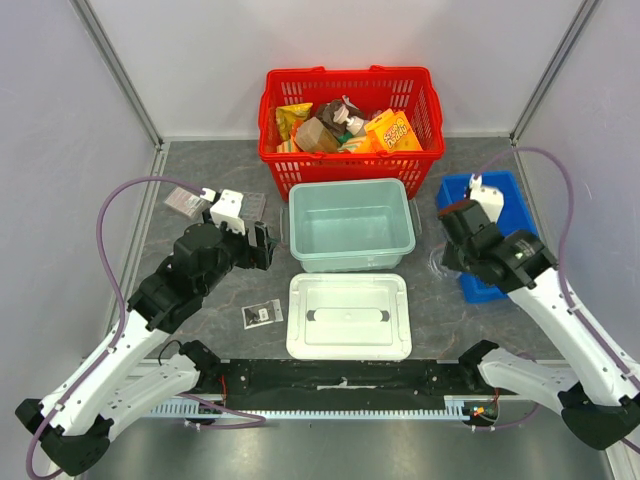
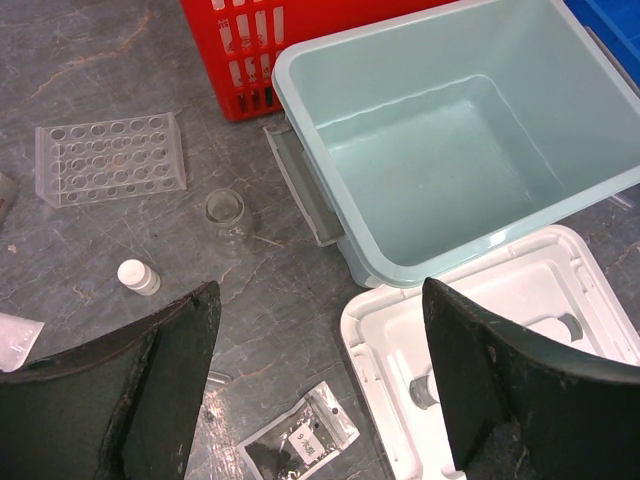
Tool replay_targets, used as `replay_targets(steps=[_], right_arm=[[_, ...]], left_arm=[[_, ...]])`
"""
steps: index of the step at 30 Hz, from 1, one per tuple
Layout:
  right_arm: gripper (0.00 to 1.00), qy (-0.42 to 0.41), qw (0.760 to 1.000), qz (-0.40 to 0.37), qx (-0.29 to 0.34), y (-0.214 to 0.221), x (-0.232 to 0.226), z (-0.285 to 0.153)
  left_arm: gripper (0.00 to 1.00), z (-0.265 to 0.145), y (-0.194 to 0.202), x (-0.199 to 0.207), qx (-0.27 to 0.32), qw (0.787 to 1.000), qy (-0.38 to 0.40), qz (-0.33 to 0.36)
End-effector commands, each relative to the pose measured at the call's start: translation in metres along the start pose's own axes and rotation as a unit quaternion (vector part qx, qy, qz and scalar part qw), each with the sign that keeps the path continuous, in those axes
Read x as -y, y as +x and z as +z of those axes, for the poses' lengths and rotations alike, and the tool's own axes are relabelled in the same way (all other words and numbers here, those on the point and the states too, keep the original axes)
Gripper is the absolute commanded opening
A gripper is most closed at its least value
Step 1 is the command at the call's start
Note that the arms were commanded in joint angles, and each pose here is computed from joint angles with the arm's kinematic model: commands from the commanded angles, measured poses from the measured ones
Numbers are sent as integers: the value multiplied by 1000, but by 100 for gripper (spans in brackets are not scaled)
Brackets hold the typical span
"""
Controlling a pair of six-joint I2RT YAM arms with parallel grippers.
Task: Organize the chemistry lab equipment
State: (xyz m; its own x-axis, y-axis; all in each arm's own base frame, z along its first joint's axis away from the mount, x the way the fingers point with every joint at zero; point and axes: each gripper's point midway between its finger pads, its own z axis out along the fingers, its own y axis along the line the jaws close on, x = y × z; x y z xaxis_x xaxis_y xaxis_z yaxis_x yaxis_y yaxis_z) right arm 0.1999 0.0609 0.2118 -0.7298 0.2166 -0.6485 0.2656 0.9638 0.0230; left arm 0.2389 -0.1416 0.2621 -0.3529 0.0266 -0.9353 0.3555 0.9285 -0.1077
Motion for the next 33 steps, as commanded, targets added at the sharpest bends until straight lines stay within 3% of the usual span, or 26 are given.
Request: replay_targets(steps=[1,6,11,17,23,33], right_arm=[[16,-48,994,-26,97,-75,-21,-37],[15,-107,983,-49,140,-125,-73,-41],[14,-151,976,-88,128,-139,-132,-8],[12,-148,973,-144,101,-128,-175,36],[12,-121,975,-174,61,-93,-181,79],[13,-128,972,-191,51,-60,-192,126]], left_arm=[[87,-2,-12,2,26,1000,9,8],[86,-3,-12,1,28,1000,6,8],[86,-2,-11,0,28,1000,2,8],[86,-4,-12,-3,32,999,-4,7],[85,-5,-12,-4,34,999,-7,7],[85,-5,-13,-4,38,999,-7,7]])
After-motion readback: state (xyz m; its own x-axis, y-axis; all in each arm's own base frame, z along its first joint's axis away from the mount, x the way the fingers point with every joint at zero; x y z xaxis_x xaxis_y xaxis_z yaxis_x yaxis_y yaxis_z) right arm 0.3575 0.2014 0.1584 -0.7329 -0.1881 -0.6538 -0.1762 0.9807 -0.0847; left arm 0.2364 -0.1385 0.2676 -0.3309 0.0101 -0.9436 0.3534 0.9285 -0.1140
